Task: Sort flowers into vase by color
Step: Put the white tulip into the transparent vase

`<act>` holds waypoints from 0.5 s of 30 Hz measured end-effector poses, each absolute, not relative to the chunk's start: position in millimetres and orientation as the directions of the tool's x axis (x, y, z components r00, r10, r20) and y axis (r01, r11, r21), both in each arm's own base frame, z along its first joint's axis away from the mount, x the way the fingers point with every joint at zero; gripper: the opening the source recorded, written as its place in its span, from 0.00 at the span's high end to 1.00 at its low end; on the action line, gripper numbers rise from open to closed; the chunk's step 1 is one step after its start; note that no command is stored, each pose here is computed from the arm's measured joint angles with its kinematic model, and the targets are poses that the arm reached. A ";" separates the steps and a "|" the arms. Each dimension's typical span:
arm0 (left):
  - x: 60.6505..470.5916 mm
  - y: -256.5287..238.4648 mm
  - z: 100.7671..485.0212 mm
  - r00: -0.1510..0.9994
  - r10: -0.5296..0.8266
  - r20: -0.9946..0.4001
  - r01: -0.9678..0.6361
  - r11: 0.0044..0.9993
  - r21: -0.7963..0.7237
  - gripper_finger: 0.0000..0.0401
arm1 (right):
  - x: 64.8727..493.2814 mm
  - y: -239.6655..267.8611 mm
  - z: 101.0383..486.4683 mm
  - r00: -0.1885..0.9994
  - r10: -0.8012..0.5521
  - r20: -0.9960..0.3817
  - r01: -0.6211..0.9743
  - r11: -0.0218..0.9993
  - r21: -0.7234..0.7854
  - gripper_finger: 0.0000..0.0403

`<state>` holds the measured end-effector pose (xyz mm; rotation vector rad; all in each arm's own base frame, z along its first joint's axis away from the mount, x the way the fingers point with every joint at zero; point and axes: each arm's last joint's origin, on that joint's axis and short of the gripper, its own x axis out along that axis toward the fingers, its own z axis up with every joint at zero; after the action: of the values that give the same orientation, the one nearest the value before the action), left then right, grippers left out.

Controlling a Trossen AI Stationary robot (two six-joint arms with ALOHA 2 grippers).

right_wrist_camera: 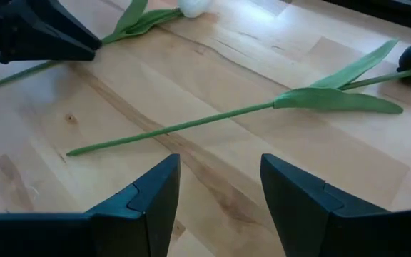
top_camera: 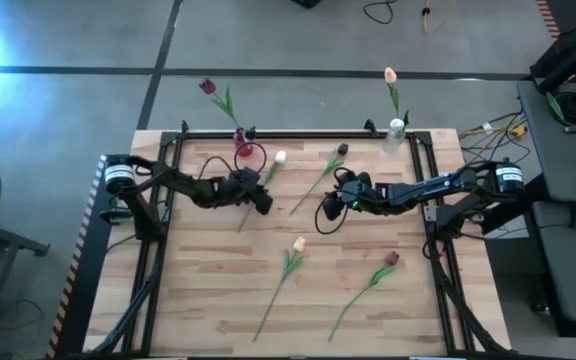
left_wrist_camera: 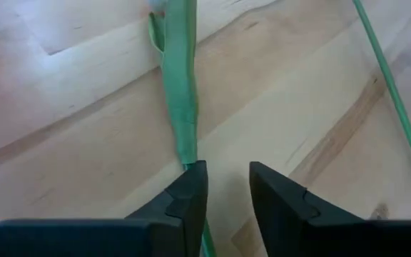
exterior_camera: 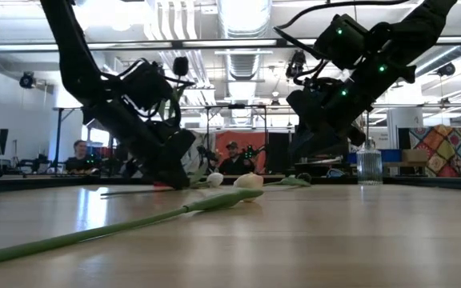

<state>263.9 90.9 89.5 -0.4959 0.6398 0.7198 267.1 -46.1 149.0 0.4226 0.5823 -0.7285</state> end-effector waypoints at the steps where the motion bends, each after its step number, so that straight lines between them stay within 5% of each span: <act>1: 263.5 90.8 89.6 0.576 0.442 -0.688 -0.730 0.657 -0.188 0.79 | 267.1 -46.1 149.0 0.602 -0.495 -0.627 0.720 0.675 0.158 0.54; 8: 260.7 84.7 90.0 0.549 0.444 -0.709 -0.700 0.707 -0.100 0.97 | 267.0 -46.1 148.8 0.601 -0.495 -0.627 0.719 0.678 0.155 0.54; 15: 252.8 70.5 105.3 0.587 0.435 -0.683 -0.653 0.753 -0.081 1.00 | 266.9 -46.1 148.7 0.601 -0.495 -0.627 0.706 0.697 0.126 0.54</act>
<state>252.8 70.5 105.3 -0.3419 0.6932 0.6483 266.9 -46.1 148.7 0.3842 0.5970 -0.7159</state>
